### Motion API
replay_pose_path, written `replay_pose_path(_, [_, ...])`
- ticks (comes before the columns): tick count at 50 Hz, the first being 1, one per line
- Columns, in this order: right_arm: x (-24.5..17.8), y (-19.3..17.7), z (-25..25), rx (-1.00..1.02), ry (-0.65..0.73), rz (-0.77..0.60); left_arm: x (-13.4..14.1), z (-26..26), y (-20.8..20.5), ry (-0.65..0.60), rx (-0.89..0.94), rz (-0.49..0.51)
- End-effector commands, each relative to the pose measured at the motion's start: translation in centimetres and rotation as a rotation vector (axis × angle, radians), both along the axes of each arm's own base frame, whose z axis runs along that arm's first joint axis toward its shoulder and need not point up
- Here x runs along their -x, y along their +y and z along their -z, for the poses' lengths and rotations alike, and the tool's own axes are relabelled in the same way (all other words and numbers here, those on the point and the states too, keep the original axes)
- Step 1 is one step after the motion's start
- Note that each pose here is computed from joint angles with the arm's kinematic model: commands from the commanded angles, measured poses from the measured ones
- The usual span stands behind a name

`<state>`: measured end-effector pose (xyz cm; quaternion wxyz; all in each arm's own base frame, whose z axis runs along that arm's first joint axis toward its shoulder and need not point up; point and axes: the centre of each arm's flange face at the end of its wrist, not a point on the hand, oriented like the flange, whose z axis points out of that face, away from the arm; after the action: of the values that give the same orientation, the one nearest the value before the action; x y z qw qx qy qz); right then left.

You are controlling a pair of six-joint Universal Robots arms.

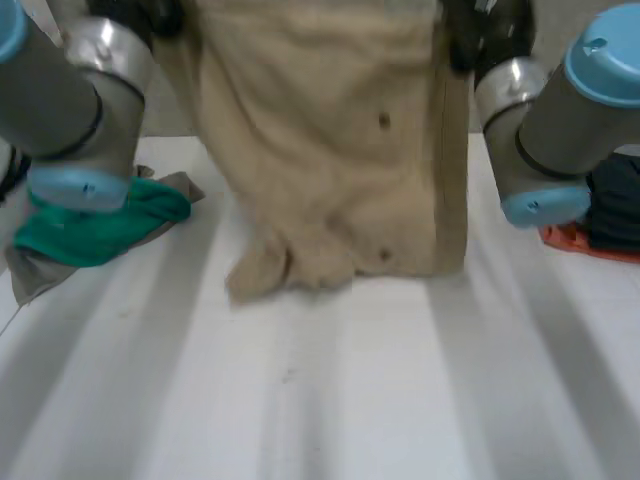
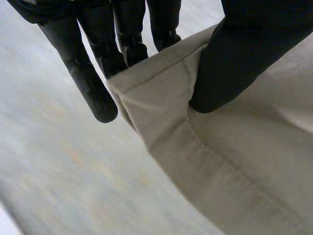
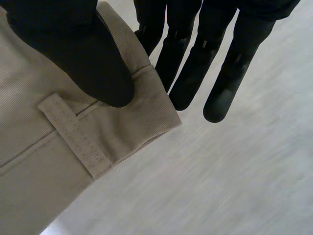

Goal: Fold the laundry.

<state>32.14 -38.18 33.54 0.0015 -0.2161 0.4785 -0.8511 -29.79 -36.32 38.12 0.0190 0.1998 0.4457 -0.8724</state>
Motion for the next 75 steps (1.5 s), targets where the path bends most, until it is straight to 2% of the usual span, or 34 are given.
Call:
replay_pose_path(1, [0.8, 0.8, -8.4, 0.38, -0.24, -0.086, -1.0, -7.6, 2.7, 0.225, 0.279, 0.105])
replay_pose_path(7, [0.2, 0.6, -7.5, 0.31, -0.176, -0.153, -1.3, -6.5, 4.2, 0.188, 0.199, 0.107])
replay_pose_path(11, [0.4, -0.4, -4.7, 0.206, -0.135, -0.142, -1.1, -2.7, 4.6, 0.128, 0.069, 0.108])
replay_pose_path(16, [0.3, -1.2, 2.8, -0.012, -0.038, -0.143, -0.3, 5.0, 5.5, 0.023, -0.145, 0.135])
replay_pose_path(20, [0.2, -0.6, 11.7, -0.207, 0.103, -0.154, 0.0, 14.5, 6.9, -0.14, -0.367, 0.117])
replay_pose_path(24, [0.4, 0.9, 17.9, -0.34, 0.253, -0.146, -0.3, 19.6, 8.5, -0.256, -0.492, 0.084])
replay_pose_path(26, [0.8, 1.8, 19.4, -0.389, 0.322, -0.141, -0.4, 20.7, 9.6, -0.307, -0.526, 0.071])
replay_pose_path(35, [2.8, 7.1, 18.3, -0.6, 0.507, -0.161, -1.4, 18.8, 15.7, -0.435, -0.665, 0.109])
replay_pose_path(40, [5.5, 10.8, 17.6, -0.74, 0.706, -0.154, -3.2, 18.3, 19.4, -0.535, -0.819, 0.131])
replay_pose_path(45, [9.0, 15.4, 16.8, -0.886, 0.937, -0.196, -5.2, 18.4, 24.0, -0.689, -1.028, 0.18])
replay_pose_path(48, [10.1, 17.4, 16.6, -0.927, 1.019, -0.237, -5.5, 18.1, 25.9, -0.738, -1.094, 0.229])
replay_pose_path(50, [10.1, 17.8, 16.4, -0.904, 1.026, -0.251, -5.4, 17.9, 26.1, -0.741, -1.093, 0.253])
replay_pose_path(55, [9.3, 18.1, 16.8, -0.853, 0.957, -0.283, -4.8, 16.9, 24.5, -0.696, -1.011, 0.25])
replay_pose_path(62, [8.8, 16.9, 18.0, -0.846, 0.85, -0.247, -3.2, 15.2, 18.4, -0.573, -0.778, 0.23])
replay_pose_path(67, [8.5, 16.9, 18.9, -0.853, 0.816, -0.25, -1.4, 15.7, 12.5, -0.524, -0.683, 0.325])
replay_pose_path(71, [8.1, 16.8, 19.4, -0.841, 0.804, -0.253, -0.2, 16.5, 9.1, -0.513, -0.683, 0.407])
replay_pose_path(75, [7.8, 16.8, 20.0, -0.843, 0.8, -0.26, 0.8, 17.7, 5.5, -0.511, -0.695, 0.419])
